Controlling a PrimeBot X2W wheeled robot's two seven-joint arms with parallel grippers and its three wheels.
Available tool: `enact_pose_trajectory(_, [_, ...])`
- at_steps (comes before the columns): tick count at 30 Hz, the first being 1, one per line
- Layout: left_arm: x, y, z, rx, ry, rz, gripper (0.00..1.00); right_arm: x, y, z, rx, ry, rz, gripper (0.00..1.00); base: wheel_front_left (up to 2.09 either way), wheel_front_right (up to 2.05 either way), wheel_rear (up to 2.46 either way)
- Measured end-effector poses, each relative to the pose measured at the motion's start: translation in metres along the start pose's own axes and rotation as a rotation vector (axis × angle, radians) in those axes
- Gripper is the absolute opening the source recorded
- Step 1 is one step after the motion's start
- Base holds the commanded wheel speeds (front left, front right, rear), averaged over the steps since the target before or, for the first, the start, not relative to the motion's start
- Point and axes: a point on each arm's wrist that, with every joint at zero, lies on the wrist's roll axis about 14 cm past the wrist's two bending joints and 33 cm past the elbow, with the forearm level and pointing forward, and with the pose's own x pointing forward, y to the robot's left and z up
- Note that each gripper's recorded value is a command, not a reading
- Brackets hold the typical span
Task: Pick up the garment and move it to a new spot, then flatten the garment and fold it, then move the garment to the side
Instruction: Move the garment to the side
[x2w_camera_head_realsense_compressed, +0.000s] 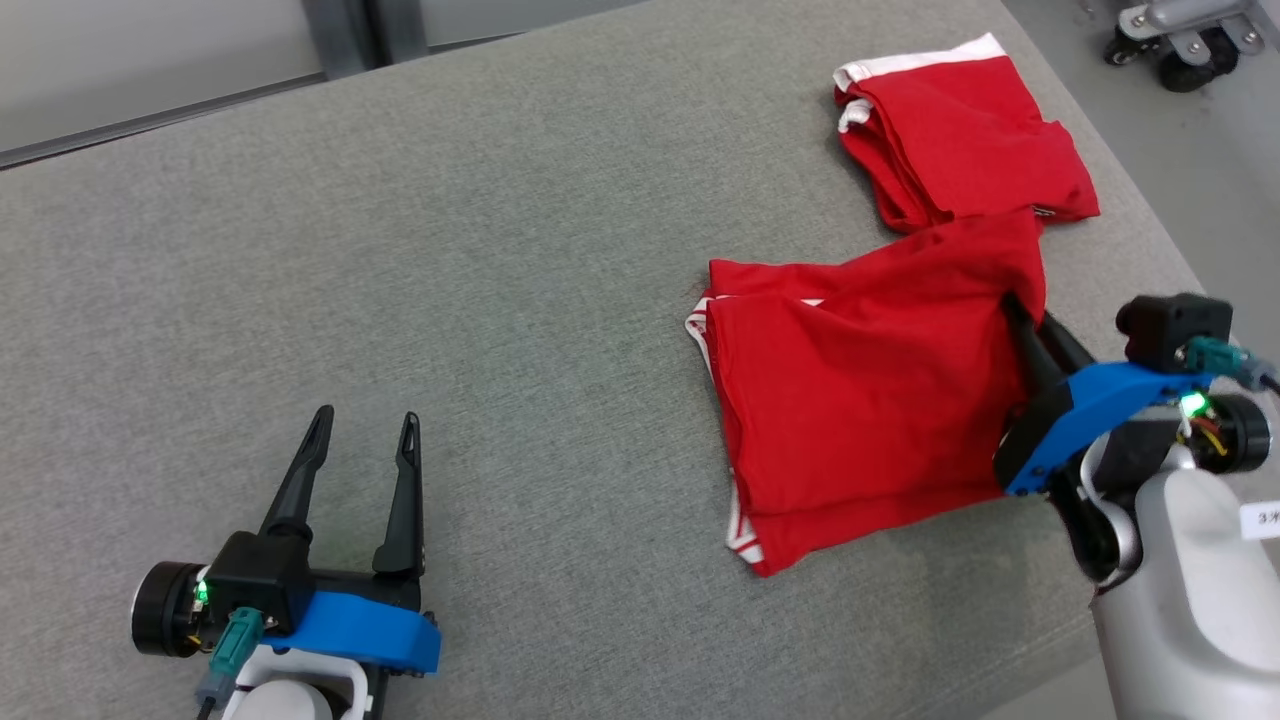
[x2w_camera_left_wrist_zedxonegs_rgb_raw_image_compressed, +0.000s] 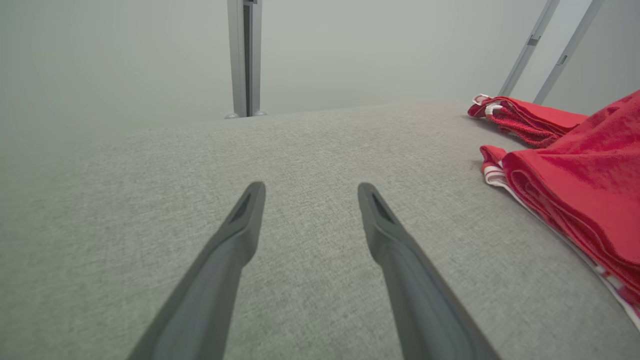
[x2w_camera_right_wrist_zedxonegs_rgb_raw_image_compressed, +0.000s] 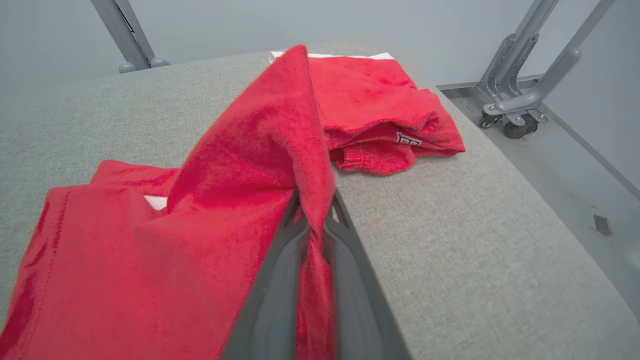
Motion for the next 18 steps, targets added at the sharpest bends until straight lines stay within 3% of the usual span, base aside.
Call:
enact_pose_trajectory(10, [-0.032, 0.025, 0.012, 0.003, -0.03, 0.117, 1.0, 0.04, 0.023, 0.089, -0.174, -0.08, 0.083, 0.0, 0.0, 0.0, 0.0])
enact_pose_trajectory(18, [-0.058, 0.046, 0.011, -0.001, -0.031, 0.208, 1.0, 0.062, -0.001, 0.131, -0.289, -0.07, 0.015, 0.0, 0.0, 0.0, 0.0])
